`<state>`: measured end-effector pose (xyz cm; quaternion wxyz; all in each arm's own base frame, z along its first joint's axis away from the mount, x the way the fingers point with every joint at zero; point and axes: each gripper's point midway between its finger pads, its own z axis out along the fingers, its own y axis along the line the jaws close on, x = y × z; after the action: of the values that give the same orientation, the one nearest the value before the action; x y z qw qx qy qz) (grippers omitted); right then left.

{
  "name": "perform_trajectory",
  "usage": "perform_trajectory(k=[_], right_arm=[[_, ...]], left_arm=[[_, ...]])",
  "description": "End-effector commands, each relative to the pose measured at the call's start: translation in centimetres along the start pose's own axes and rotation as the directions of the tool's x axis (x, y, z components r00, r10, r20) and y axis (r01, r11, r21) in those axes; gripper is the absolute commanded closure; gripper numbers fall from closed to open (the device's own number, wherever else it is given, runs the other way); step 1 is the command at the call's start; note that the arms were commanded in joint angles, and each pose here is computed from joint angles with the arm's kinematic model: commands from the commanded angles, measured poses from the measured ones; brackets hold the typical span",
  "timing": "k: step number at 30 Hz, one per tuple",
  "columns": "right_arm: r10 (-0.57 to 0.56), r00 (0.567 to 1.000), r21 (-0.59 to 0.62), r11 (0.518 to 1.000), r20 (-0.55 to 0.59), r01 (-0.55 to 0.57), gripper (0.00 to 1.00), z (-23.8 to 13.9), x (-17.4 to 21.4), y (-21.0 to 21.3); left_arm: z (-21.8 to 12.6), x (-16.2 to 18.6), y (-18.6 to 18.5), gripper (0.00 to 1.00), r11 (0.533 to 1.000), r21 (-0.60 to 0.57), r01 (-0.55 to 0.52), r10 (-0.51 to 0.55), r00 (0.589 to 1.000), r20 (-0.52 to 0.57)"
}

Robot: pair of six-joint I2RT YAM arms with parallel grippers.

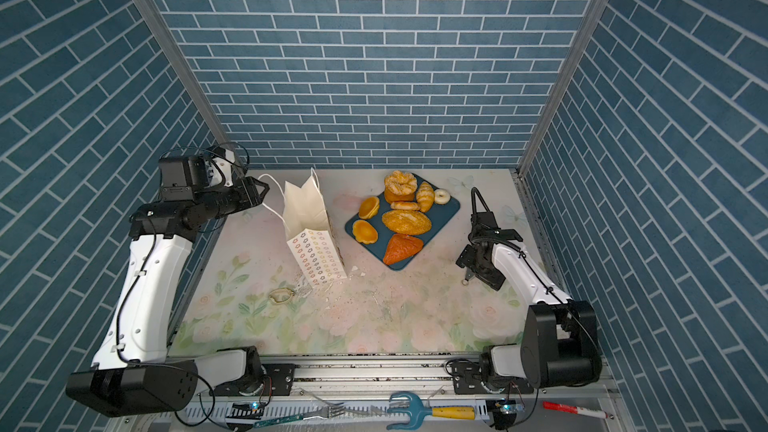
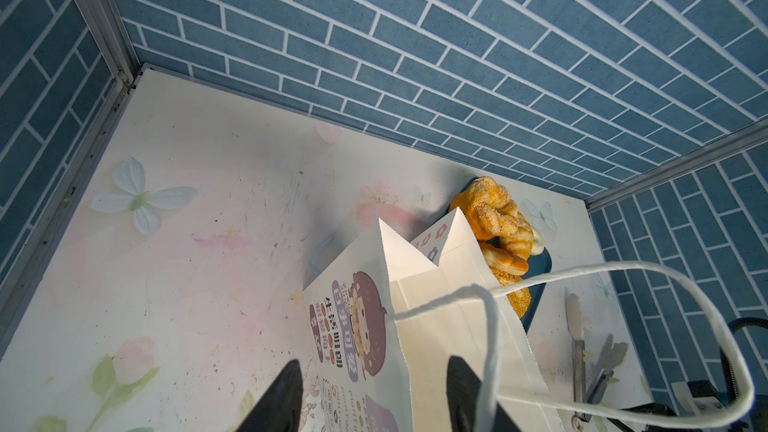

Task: Place the fake bread into the paper bag
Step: 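Lower the right gripper onto the metal tongs and close on them, then lift the metal tongs off the table with the right gripper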

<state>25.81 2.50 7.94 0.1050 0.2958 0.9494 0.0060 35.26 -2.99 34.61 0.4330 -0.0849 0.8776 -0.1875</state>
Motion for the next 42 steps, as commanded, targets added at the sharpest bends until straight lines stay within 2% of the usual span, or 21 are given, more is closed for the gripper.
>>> perform_trajectory(k=[1,6,17,30,42], right_arm=[[0.068,0.997,0.018,0.997,0.027,-0.069,0.1,0.6,-0.7,-0.1],[0.063,0.997,0.036,0.997,0.032,-0.065,0.1,1.1,-1.2,0.0],[0.17,0.979,0.052,0.983,0.111,-0.176,0.2,3.0,-3.5,0.4],[0.146,0.983,0.029,0.988,0.112,-0.15,0.23,4.6,-4.7,2.0],[0.061,0.998,0.054,0.997,0.013,-0.062,0.31,6.9,-3.6,2.6]], left_arm=[[-0.7,-1.2,-0.3,0.43,1.0,-0.004,-0.017,0.017,0.999,0.04],[-0.8,-1.3,-0.3,0.42,1.0,-0.009,-0.02,0.02,0.999,0.043],[-0.8,-1.4,-0.2,0.42,1.0,-0.015,-0.016,0.017,0.999,0.043],[-0.8,-1.2,0.0,0.42,1.0,-0.024,-0.016,0.017,0.999,0.039],[-0.9,-0.9,0.1,0.42,0.999,-0.032,-0.026,0.027,0.999,0.035]])
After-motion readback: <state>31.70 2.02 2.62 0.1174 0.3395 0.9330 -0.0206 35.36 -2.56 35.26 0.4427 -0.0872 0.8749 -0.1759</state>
